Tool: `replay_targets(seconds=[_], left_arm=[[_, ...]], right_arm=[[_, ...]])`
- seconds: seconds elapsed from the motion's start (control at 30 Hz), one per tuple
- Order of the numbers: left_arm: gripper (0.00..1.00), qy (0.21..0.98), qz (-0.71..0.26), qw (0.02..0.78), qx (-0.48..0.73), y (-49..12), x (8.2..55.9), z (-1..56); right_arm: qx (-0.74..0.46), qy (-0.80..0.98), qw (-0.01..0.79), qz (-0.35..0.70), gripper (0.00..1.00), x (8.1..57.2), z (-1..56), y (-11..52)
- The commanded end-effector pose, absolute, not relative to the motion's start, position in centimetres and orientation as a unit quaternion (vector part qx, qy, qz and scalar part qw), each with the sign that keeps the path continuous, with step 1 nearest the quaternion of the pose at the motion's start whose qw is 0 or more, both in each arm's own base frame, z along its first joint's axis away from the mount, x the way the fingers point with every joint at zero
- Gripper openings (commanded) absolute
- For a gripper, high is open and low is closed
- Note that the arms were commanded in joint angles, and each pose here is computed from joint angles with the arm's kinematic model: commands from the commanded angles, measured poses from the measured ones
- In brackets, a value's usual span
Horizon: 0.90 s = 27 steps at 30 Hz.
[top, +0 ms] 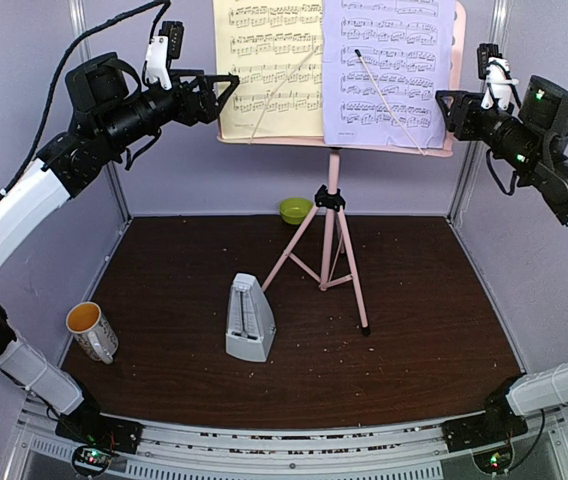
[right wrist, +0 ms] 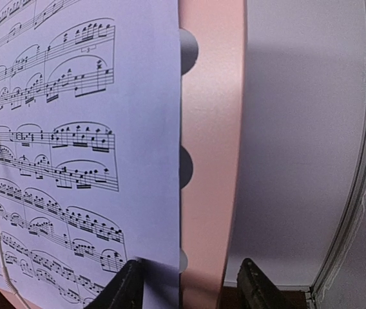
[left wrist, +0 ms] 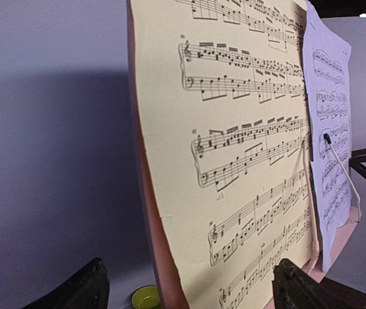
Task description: Set up the instrument practice props
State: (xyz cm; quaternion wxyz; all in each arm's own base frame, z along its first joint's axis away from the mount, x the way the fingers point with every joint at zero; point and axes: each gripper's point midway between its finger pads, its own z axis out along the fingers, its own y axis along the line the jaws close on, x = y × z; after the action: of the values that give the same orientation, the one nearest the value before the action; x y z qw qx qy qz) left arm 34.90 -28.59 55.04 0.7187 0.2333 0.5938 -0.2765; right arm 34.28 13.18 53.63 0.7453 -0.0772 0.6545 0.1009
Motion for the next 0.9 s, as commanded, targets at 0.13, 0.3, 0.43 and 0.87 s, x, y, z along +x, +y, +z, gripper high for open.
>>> replay_targets(seconds=[0.13,0.3,0.43,0.87], left_arm=[[0.91,0.568,-0.27,0.741,0.233,-27.6,34.2,57.1],[0.93,0.572,-0.274,0.733,0.245,-28.5,34.6,56.8],[0.93,0.574,-0.278,0.729,0.25,-29.1,35.0,56.6],[0.93,0.572,-0.276,0.731,0.25,-29.2,35.2,56.7]], right_arm=[[-0.071,0.65,0.75,0.101,0.69,33.5,53.9,12.7],[-0.076,0.642,0.747,0.157,0.86,33.7,54.5,14.3],[-0.079,0.65,0.737,0.167,0.86,34.9,54.0,15.3],[-0.059,0.656,0.746,0.092,0.58,35.1,53.4,12.9]])
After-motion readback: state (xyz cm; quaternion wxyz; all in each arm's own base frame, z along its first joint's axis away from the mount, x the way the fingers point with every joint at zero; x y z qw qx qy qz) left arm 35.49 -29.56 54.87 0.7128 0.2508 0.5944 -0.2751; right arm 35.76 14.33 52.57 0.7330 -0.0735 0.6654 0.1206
